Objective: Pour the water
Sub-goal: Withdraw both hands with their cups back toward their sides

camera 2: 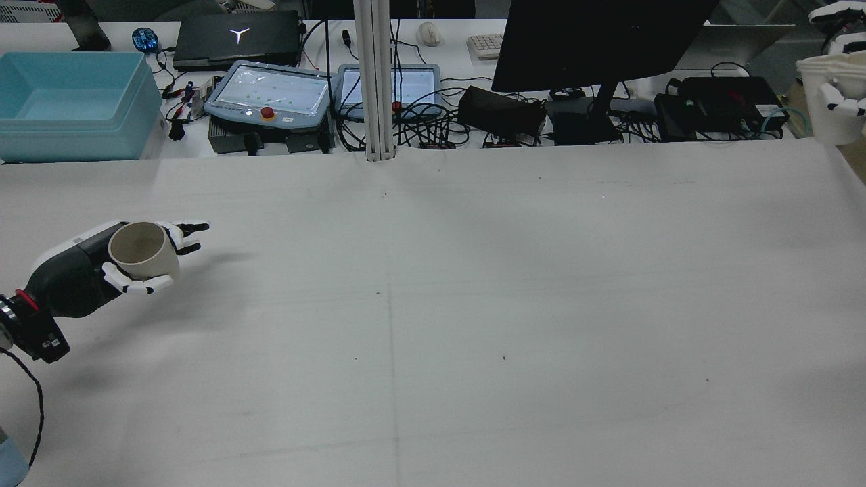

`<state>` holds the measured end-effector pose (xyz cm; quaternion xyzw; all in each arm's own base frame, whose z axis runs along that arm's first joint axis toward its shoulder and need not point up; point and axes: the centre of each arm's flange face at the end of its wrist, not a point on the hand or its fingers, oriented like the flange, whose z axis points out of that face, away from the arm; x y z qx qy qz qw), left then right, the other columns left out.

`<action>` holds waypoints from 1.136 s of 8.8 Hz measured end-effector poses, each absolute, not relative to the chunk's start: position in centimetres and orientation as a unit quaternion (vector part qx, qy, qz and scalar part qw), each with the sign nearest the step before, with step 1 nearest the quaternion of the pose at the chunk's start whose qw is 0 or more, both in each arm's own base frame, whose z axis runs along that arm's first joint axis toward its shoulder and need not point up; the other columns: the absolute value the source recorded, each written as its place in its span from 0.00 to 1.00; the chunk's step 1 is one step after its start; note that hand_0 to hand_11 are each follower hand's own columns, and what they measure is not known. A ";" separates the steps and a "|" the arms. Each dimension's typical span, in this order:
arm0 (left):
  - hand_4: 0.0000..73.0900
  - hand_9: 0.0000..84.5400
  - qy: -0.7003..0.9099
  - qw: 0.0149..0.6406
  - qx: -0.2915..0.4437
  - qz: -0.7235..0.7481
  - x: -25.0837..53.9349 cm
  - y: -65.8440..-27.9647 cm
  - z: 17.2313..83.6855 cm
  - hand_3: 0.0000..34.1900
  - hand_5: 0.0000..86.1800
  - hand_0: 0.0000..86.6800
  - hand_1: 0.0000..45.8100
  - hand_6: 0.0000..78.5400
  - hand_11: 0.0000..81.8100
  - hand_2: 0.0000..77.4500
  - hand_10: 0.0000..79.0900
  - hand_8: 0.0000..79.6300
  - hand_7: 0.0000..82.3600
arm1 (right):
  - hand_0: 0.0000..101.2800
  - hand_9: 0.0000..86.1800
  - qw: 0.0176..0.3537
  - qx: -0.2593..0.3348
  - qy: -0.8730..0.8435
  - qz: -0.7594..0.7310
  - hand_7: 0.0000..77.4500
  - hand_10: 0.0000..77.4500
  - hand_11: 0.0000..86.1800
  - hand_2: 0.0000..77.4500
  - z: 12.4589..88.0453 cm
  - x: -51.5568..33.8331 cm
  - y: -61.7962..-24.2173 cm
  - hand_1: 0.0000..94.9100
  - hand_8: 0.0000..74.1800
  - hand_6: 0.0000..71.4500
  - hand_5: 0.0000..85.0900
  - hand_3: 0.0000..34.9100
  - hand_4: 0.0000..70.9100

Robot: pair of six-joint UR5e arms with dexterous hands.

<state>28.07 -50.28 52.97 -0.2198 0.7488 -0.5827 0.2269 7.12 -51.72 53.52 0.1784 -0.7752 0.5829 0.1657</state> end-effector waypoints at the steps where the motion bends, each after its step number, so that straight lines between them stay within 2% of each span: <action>1: 0.72 0.07 0.751 0.219 -0.208 -0.587 25.2 -49.7 57.1 0.01 0.47 0.93 0.40 0.20 0.19 0.58 0.10 0.08 0.26 | 0.79 0.90 0.159 0.171 -0.780 0.580 1.00 0.90 0.90 0.68 61.5 7.0 -52.2 0.18 0.86 0.89 0.40 0.14 0.05; 2: 0.72 0.07 0.754 0.211 -0.197 -0.590 23.1 -49.5 60.3 0.01 0.47 0.93 0.40 0.19 0.20 0.58 0.10 0.08 0.26 | 0.79 0.90 0.154 0.166 -0.781 0.582 1.00 0.89 0.90 0.68 68.9 6.9 -52.3 0.18 0.86 0.89 0.41 0.26 0.05; 3: 0.72 0.07 0.755 0.207 -0.188 -0.593 21.3 -48.9 63.5 0.01 0.47 0.93 0.40 0.20 0.20 0.58 0.10 0.08 0.26 | 0.79 0.90 0.151 0.162 -0.777 0.589 1.00 0.90 0.90 0.68 76.2 6.4 -52.5 0.18 0.87 0.89 0.41 0.43 0.09; 4: 0.72 0.08 0.754 0.207 -0.184 -0.596 20.3 -48.2 65.8 0.00 0.47 0.93 0.40 0.20 0.21 0.58 0.11 0.08 0.26 | 0.79 0.90 0.152 0.157 -0.773 0.596 1.00 0.89 0.90 0.68 81.4 5.2 -52.9 0.18 0.94 0.98 0.42 0.36 0.19; 5: 0.72 0.08 0.753 0.207 -0.181 -0.598 19.5 -47.5 67.7 0.01 0.47 0.93 0.40 0.20 0.21 0.58 0.11 0.09 0.26 | 0.79 0.90 0.151 0.153 -0.769 0.602 1.00 0.89 0.90 0.68 84.8 3.5 -53.0 0.18 0.94 0.98 0.42 0.24 0.22; 6: 0.72 0.09 0.752 0.209 -0.178 -0.600 19.0 -46.9 69.0 0.01 0.47 0.93 0.40 0.20 0.21 0.58 0.11 0.09 0.26 | 0.79 0.90 0.145 0.154 -0.765 0.608 1.00 0.89 0.90 0.68 86.7 1.8 -53.0 0.18 0.94 0.98 0.42 0.24 0.22; 7: 0.72 0.08 0.752 0.210 -0.176 -0.600 18.7 -46.5 69.7 0.01 0.47 0.93 0.40 0.20 0.21 0.58 0.11 0.09 0.26 | 0.79 0.90 0.137 0.156 -0.761 0.614 1.00 0.90 0.90 0.64 87.8 -0.1 -52.8 0.18 0.94 0.98 0.41 0.21 0.19; 8: 0.72 0.08 0.752 0.212 -0.175 -0.599 18.5 -46.3 70.4 0.01 0.47 0.93 0.40 0.20 0.21 0.58 0.11 0.09 0.26 | 0.79 0.90 0.134 0.157 -0.759 0.618 1.00 0.90 0.90 0.52 88.3 -1.8 -52.6 0.20 0.94 0.98 0.42 0.22 0.21; 9: 0.72 0.08 0.751 0.213 -0.174 -0.600 18.4 -46.2 71.2 0.01 0.47 0.93 0.40 0.20 0.21 0.58 0.11 0.09 0.26 | 0.79 0.90 0.135 0.156 -0.758 0.619 1.00 0.87 0.90 0.39 88.6 -3.1 -52.5 0.22 0.80 0.89 0.34 0.12 0.21; 10: 0.72 0.08 0.750 0.214 -0.172 -0.601 18.3 -46.1 72.1 0.01 0.47 0.93 0.40 0.20 0.21 0.58 0.11 0.09 0.26 | 0.66 0.90 0.137 0.154 -0.757 0.620 0.54 0.74 0.90 0.15 88.7 -3.8 -52.4 0.30 0.62 0.53 0.15 0.01 0.04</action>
